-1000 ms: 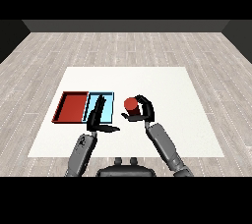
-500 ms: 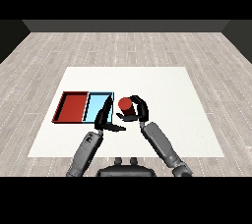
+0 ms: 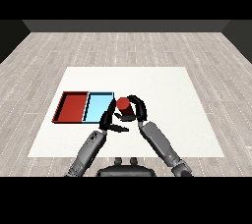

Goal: Pick the red can and put it in the red box

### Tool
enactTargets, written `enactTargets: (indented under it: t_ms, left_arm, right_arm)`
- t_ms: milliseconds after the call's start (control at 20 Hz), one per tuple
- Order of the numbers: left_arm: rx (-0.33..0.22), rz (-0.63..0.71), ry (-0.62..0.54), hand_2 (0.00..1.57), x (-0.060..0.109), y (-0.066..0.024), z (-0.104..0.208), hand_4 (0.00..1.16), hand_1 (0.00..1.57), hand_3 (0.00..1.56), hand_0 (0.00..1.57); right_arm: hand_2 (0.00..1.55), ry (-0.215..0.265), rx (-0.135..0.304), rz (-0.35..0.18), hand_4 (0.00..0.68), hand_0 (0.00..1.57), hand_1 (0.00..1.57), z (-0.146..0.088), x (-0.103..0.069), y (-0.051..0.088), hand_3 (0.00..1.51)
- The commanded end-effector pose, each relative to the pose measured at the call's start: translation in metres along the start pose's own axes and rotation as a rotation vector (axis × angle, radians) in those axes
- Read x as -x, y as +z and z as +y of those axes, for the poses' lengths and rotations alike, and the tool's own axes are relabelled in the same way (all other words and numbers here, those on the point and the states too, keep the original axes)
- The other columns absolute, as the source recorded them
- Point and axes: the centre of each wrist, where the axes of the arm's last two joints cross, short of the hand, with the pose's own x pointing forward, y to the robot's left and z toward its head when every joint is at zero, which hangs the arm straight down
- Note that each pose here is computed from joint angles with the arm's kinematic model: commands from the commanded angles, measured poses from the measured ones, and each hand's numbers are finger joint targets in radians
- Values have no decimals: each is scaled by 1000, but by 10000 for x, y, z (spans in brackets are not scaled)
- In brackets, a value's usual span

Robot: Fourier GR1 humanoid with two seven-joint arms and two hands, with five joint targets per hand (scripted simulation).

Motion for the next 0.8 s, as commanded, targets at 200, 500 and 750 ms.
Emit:
enactTargets:
  t_ms: [200,500,750]
  left_arm:
    - [24,36,20,0,64,3,-99,0,0,0,0]
    - [30,8,51,0,7,7,-402,0,0,0,0]
    - [39,-1,59,0,16,-115,-314,0,0,0,0]
  right_arm:
    - [1438,-36,-3,5,628,1437,1437,200,-15,61,1378]
    - [1438,-60,-43,27,622,1486,1486,314,-80,244,1373]
    - [1450,-48,-75,13,618,1500,1500,268,8,57,1375]
